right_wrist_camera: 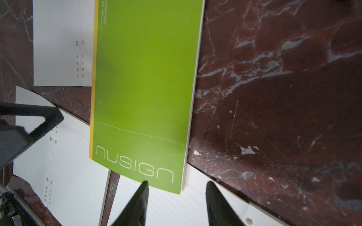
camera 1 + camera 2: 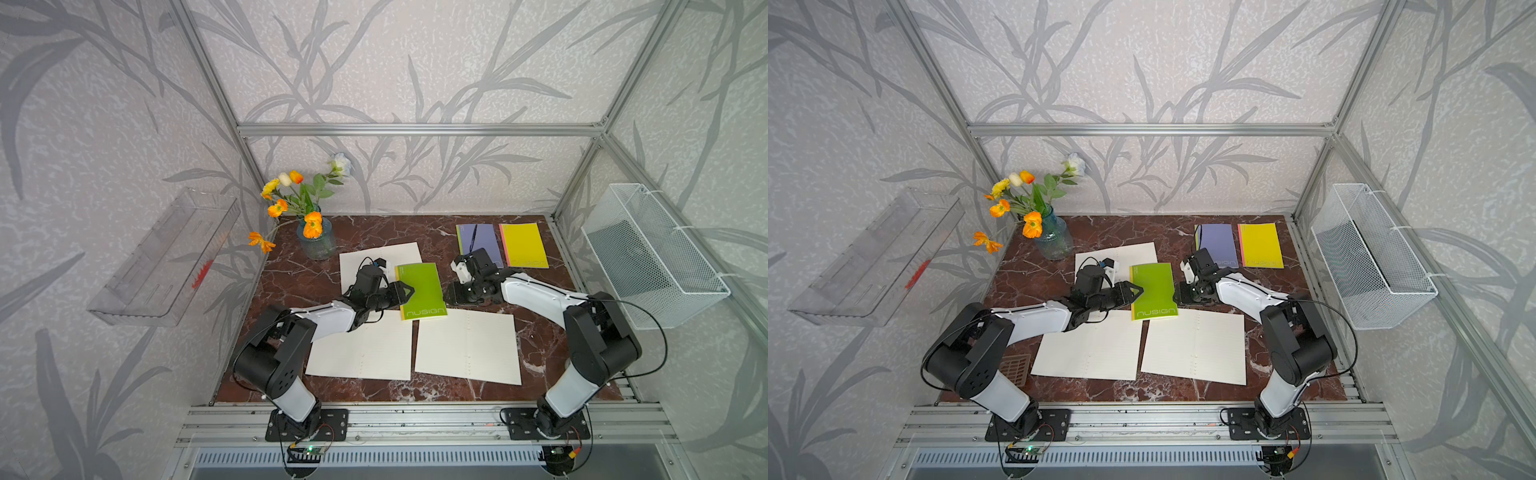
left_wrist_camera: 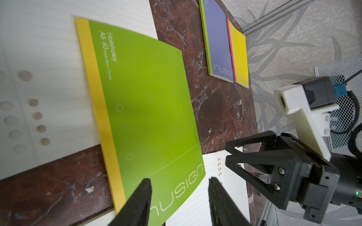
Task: Close the notebook
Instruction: Close the notebook at the center of the board.
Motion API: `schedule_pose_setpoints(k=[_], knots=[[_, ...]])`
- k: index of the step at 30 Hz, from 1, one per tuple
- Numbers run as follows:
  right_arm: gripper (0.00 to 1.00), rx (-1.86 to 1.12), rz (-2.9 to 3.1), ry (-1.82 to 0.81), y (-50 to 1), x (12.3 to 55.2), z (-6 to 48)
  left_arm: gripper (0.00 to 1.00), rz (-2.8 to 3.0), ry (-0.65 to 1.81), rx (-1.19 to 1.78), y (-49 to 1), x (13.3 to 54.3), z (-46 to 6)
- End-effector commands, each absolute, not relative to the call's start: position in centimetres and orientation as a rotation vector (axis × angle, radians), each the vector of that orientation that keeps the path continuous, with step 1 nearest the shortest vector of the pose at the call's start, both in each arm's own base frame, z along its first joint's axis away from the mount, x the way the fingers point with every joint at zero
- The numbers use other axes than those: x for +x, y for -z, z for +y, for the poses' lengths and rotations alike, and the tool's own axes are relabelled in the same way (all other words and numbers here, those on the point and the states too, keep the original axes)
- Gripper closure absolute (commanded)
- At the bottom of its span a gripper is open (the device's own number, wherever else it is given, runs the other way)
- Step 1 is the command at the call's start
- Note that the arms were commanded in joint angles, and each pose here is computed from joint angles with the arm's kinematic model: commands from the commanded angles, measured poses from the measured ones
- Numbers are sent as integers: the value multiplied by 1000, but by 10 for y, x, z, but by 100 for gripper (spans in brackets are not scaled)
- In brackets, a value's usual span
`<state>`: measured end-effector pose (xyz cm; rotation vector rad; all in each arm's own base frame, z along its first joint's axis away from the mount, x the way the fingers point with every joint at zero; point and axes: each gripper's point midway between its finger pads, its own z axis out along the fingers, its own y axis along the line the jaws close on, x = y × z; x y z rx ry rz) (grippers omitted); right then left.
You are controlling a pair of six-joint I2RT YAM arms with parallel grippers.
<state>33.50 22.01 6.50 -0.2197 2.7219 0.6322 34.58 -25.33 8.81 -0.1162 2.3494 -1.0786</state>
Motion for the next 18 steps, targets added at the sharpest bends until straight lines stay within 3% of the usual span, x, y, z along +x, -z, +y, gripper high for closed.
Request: schedule_pose_setpoints(k=[1,18], knots=[[53,-265,2697,-658,-69,336,233,52,2329,1035,-136,-84,350,-245],[59,-295,2753,-638,-47,338,245,52,2416,947,-199,-50,347,-230]])
